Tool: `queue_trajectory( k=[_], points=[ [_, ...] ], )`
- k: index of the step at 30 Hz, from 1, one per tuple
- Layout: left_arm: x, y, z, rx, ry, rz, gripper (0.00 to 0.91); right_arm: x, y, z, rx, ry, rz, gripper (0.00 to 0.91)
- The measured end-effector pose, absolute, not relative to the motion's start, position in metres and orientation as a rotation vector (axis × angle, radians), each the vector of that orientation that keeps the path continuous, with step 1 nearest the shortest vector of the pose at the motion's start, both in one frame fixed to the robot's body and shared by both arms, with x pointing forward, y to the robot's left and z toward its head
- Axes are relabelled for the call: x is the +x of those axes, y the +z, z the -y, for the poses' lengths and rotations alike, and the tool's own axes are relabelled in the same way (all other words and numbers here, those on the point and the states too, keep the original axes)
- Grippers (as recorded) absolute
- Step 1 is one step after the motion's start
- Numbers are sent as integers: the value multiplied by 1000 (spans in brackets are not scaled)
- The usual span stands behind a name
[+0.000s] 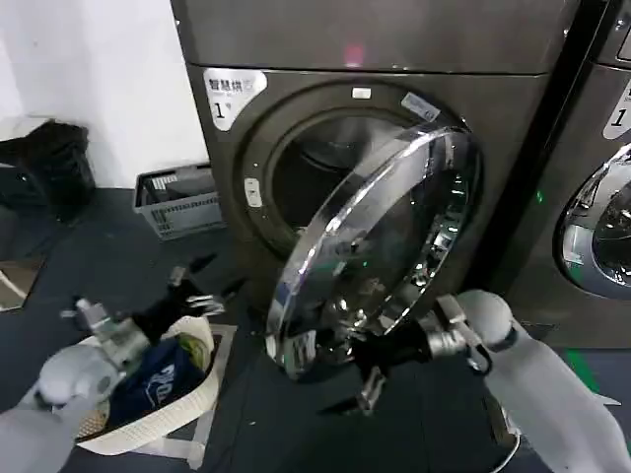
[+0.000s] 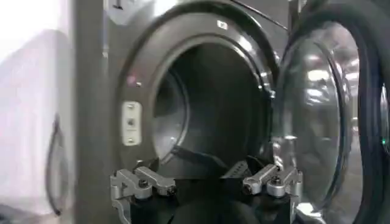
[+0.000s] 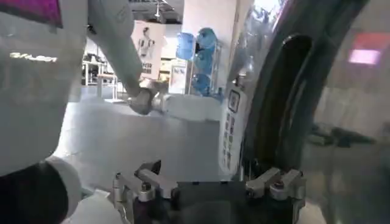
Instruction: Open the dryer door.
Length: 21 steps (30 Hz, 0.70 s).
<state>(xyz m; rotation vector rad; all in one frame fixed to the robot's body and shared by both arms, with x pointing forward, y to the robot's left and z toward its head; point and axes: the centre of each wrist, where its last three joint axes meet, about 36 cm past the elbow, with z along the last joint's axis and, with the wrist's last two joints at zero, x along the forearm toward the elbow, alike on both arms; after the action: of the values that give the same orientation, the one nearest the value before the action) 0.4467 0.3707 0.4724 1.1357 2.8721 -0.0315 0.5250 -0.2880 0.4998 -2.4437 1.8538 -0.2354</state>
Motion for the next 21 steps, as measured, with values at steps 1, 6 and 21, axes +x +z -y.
queue_trajectory(
  k=[1,6,21],
  points=[
    [451,472,-367,1158,-31,-2864,907,524,499,298,-2430,-236,-1876,907],
    [467,472,-349,1238,-63,-2822,907,521,493,357,-2349,-266,-2042,907],
    [490,468,-279,1627,-51,-2633,907,443,527,576,-1541,-274,-2636,907]
  ],
)
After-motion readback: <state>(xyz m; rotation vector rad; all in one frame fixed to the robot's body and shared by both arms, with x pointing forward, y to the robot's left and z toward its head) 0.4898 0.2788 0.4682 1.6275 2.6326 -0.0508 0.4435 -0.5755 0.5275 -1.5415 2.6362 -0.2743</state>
